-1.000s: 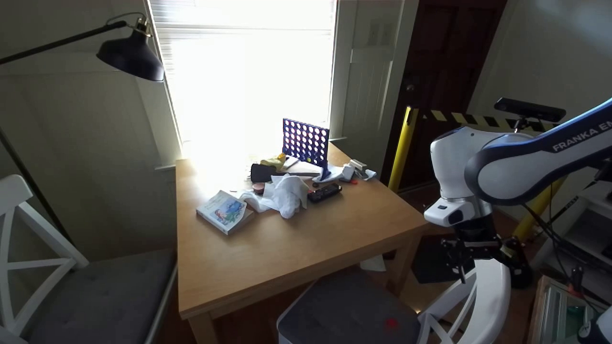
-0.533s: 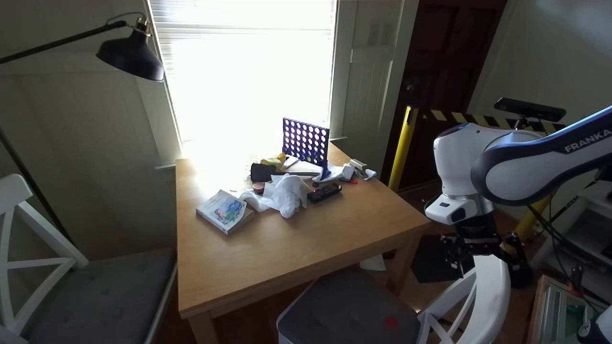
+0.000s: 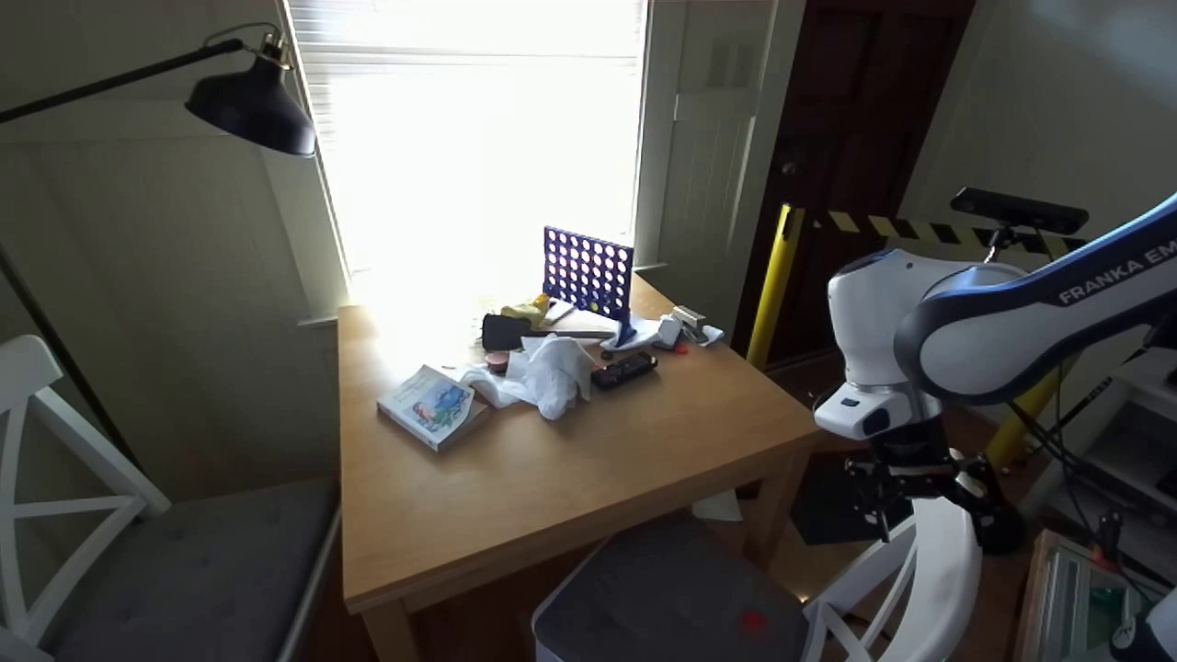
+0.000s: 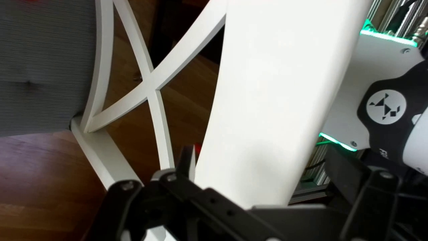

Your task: Push the chair on the right underneath the table.

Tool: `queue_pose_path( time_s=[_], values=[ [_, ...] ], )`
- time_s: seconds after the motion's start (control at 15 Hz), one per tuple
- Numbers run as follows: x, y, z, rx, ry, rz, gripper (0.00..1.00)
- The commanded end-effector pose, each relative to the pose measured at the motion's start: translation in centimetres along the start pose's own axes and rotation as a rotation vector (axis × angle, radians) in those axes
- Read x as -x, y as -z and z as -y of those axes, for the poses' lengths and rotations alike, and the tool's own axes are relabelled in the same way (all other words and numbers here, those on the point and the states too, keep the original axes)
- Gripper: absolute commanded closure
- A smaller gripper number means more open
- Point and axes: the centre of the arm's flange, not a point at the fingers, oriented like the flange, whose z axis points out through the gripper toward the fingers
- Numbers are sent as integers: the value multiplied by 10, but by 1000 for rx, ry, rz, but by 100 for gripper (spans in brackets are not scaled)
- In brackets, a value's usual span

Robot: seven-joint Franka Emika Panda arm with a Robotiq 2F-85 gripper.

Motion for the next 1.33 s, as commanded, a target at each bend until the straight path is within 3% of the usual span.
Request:
queue_pose_path(
  time_s=[0.0, 0.33, 0.67, 0.73, 0.87, 1.07, 1.27],
  values=[
    [3, -34, 17, -65, 29, -10, 0],
    [8, -58, 8, -102, 51, -31, 0],
    [11, -75, 1, -86, 73, -26, 1],
    [11, -76, 1, -85, 76, -26, 26],
    [11, -75, 2, -81, 78, -25, 27],
    [8, -72, 6, -56, 81, -16, 46],
    [1, -64, 2, -11, 88, 1, 52]
  ],
)
